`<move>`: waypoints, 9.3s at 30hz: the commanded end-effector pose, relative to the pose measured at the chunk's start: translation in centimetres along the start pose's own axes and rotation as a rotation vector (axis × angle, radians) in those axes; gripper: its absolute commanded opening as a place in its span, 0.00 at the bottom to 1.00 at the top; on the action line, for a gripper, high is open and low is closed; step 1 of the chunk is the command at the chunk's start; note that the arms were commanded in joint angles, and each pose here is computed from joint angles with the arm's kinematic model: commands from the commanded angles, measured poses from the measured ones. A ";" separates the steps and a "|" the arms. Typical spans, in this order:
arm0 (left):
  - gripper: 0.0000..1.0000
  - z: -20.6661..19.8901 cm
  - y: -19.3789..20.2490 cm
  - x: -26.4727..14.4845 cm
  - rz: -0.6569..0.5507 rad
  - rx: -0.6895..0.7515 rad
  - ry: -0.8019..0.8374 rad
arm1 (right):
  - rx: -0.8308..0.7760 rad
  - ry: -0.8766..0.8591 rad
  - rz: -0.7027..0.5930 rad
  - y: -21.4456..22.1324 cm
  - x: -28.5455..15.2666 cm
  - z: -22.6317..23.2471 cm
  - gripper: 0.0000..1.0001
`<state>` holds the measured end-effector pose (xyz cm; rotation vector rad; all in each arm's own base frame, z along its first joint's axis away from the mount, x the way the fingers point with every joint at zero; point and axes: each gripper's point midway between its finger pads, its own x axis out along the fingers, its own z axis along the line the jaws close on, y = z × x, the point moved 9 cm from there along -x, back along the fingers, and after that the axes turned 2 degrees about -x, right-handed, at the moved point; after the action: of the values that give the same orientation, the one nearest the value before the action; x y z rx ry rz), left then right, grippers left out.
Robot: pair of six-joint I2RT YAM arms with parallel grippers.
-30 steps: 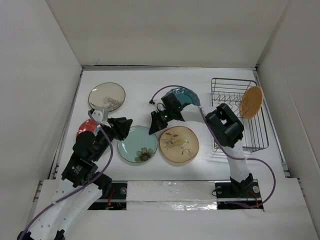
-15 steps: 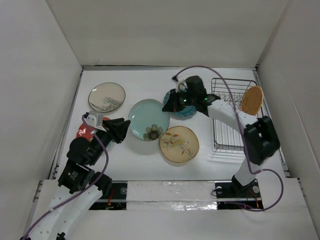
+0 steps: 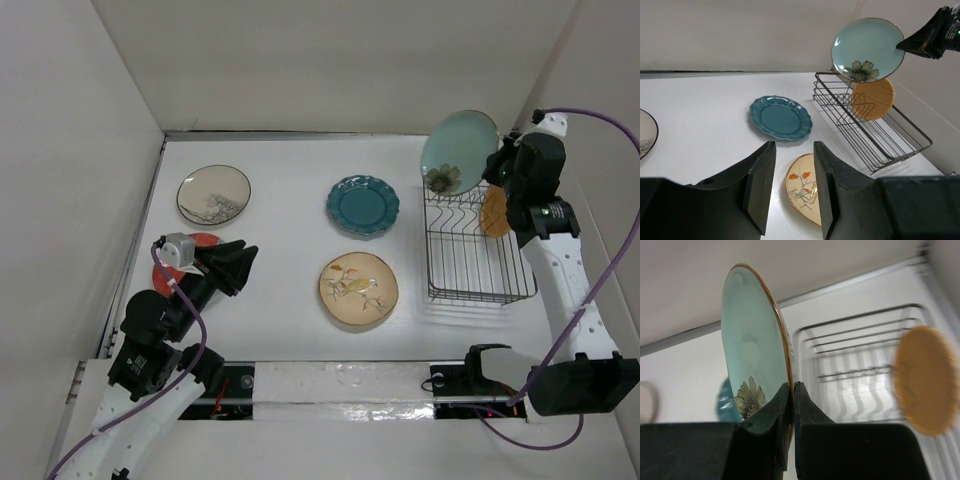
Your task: Load the plates into the dish rack
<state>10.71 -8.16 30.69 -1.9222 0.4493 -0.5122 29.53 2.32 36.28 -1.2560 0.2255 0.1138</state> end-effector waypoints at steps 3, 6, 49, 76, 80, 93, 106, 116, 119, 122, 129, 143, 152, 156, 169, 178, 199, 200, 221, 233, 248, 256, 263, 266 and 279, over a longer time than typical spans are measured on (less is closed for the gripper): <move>0.33 -1.3 -2.0 -0.5 -0.085 -0.001 0.071 | -0.139 0.436 -0.205 -6.9 -1.3 -3.5 0.00; 0.34 -1.3 -2.0 -0.6 -0.086 -0.004 0.068 | -0.234 0.549 -0.215 -8.2 -1.5 -4.3 0.00; 0.34 -1.1 -1.7 -0.2 -0.062 -0.007 0.050 | -0.430 0.615 0.103 1.6 5.7 -5.7 0.72; 0.07 -0.5 -0.6 1.2 0.008 -0.007 0.001 | -0.407 -0.073 0.531 17.2 19.0 12.6 0.93; 0.07 -0.5 -0.5 1.4 0.011 -0.005 -0.002 | -0.405 -0.042 0.558 18.6 20.7 10.8 0.95; 0.07 -0.2 -0.3 1.9 0.033 0.001 -0.015 | -0.366 -0.074 0.685 22.8 22.6 9.1 0.99; 0.07 -0.1 0.0 2.1 0.043 -0.003 -0.017 | -0.076 -0.359 0.719 25.5 18.9 14.3 0.64; 0.07 0.1 0.1 2.2 0.048 -0.003 -0.029 | 0.094 -0.465 0.707 26.1 18.2 16.8 0.48; 0.07 0.2 0.1 2.3 0.051 -0.002 -0.032 | 0.113 -0.510 0.736 27.1 17.7 16.6 0.46; 0.07 0.2 0.2 2.4 0.055 -0.002 -0.030 | 0.147 -0.564 0.747 28.1 17.3 16.5 0.44; 0.07 0.2 0.3 2.5 0.061 -0.004 -0.027 | 0.231 -0.617 0.763 30.8 17.4 16.7 0.36; 0.08 0.1 0.1 2.3 0.058 0.008 -0.026 | 0.348 -0.766 0.476 22.1 14.1 19.9 0.00; 0.08 0.0 0.3 2.5 0.070 0.001 -0.008 | 0.575 -0.865 0.268 13.5 10.2 18.1 0.00; 0.08 -0.1 0.1 2.3 0.056 0.000 -0.002 | 0.534 -0.745 0.195 9.5 9.2 14.4 0.00; 0.09 -0.8 -1.1 0.2 -0.016 -0.005 0.029 | 0.178 -0.112 -0.196 -5.0 -1.7 -1.9 0.00; 0.09 -1.6 -0.9 0.1 -0.001 -0.018 0.088 | -0.027 0.198 -0.223 -9.2 -2.8 -5.2 0.00; 0.09 -1.8 -0.9 0.0 -0.003 -0.010 0.107 | -0.494 0.413 -0.024 -7.0 1.1 -4.5 0.00; 0.09 -1.8 -0.8 0.0 -0.001 -0.010 0.103 | -0.503 0.439 -0.010 -6.8 1.4 -4.8 0.00; 0.09 -1.9 -0.5 0.4 0.022 -0.008 0.107 | -0.537 0.429 0.095 -2.7 4.5 -5.5 0.00; 0.09 -1.8 -0.4 0.5 0.030 -0.006 0.097 | -0.458 0.365 0.206 2.6 6.8 -6.0 0.00; 0.17 -1.8 0.1 0.7 0.069 -0.012 0.100 | -0.211 0.296 0.045 -1.1 0.1 -1.4 0.81; 0.01 -0.9 -0.5 1.1 0.009 -0.019 0.016 | -0.043 -0.368 0.058 4.7 -2.7 12.7 0.00; 0.00 0.5 -1.9 -0.3 -0.136 -0.047 -0.156 | -0.015 -0.634 0.259 15.8 -1.5 27.6 0.13; 0.00 0.9 -2.0 -0.6 -0.157 -0.056 -0.192 | 0.003 -0.728 0.342 21.1 -0.9 32.3 0.44; 0.09 1.2 -0.7 1.1 -0.056 -0.028 -0.215 | 0.230 -0.864 0.679 36.2 1.2 37.9 0.71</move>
<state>12.30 -7.67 29.85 -1.9745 0.3036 -0.2912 26.92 47.02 11.57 -0.9454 0.0010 1.1356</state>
